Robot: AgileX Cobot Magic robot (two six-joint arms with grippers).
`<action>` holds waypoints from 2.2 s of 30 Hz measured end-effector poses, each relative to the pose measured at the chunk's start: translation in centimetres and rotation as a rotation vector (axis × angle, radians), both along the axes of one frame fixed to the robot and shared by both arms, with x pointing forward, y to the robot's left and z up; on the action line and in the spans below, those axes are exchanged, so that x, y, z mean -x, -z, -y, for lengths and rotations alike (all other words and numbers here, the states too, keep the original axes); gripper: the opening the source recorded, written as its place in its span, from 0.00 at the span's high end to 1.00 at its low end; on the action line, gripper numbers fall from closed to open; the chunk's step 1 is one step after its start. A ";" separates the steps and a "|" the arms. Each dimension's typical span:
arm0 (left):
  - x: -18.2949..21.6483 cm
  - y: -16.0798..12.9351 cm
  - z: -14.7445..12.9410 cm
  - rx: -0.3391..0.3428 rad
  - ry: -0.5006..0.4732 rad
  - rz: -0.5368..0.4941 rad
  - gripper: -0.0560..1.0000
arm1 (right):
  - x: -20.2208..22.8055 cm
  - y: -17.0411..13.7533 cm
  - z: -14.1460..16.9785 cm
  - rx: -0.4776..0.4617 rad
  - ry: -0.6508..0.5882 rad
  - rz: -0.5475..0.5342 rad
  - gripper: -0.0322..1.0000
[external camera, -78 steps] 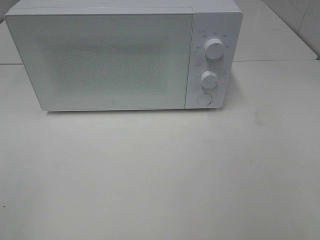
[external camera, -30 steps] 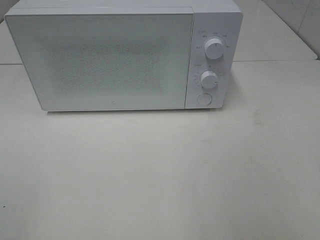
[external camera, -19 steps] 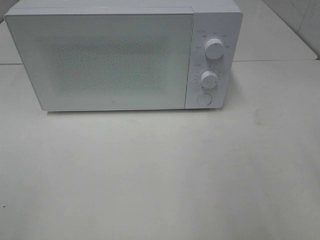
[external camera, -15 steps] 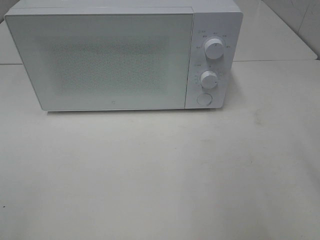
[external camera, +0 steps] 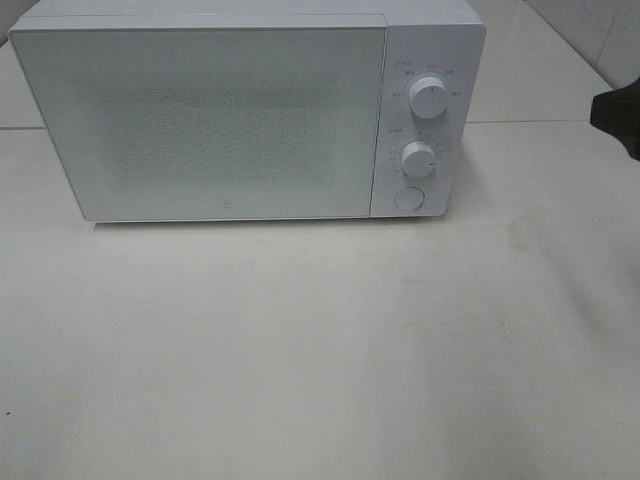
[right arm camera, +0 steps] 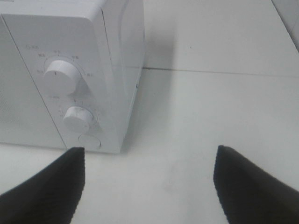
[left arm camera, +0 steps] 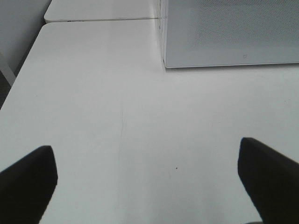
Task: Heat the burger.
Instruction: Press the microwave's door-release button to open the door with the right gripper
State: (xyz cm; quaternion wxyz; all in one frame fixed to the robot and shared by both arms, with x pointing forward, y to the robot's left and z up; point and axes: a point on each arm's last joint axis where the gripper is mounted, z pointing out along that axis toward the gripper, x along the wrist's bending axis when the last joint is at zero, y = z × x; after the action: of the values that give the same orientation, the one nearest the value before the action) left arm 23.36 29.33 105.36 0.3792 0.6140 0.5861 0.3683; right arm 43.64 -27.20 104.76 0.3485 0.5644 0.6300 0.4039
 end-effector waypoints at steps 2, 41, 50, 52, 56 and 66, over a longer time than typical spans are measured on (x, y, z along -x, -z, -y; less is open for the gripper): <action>0.0 0.0 0.0 0.000 0.000 0.000 0.01 | -1.0 1.3 -0.3 -0.012 -0.012 0.050 0.25; 0.0 0.0 0.0 0.000 0.000 0.000 0.01 | -1.8 14.2 -8.2 -0.032 0.026 0.101 0.25; 0.0 0.0 0.0 0.000 0.000 0.000 0.01 | -1.5 14.5 -9.1 -0.094 0.047 0.086 0.25; 0.0 0.0 0.0 0.000 0.000 0.000 0.01 | -1.5 14.5 -9.0 -0.124 0.063 0.082 0.25; 0.0 0.0 0.0 0.000 0.000 0.000 0.01 | -1.5 14.5 -9.0 -0.227 0.107 0.070 0.25; 0.0 0.0 0.0 0.000 0.000 0.000 0.01 | -1.5 14.5 -9.0 -0.805 0.351 -0.006 0.25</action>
State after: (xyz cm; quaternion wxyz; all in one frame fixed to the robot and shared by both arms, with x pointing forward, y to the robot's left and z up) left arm 23.36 29.33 105.36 0.3792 0.6140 0.5861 0.3683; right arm 45.15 -18.18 90.31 0.1622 0.7547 0.3178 0.5505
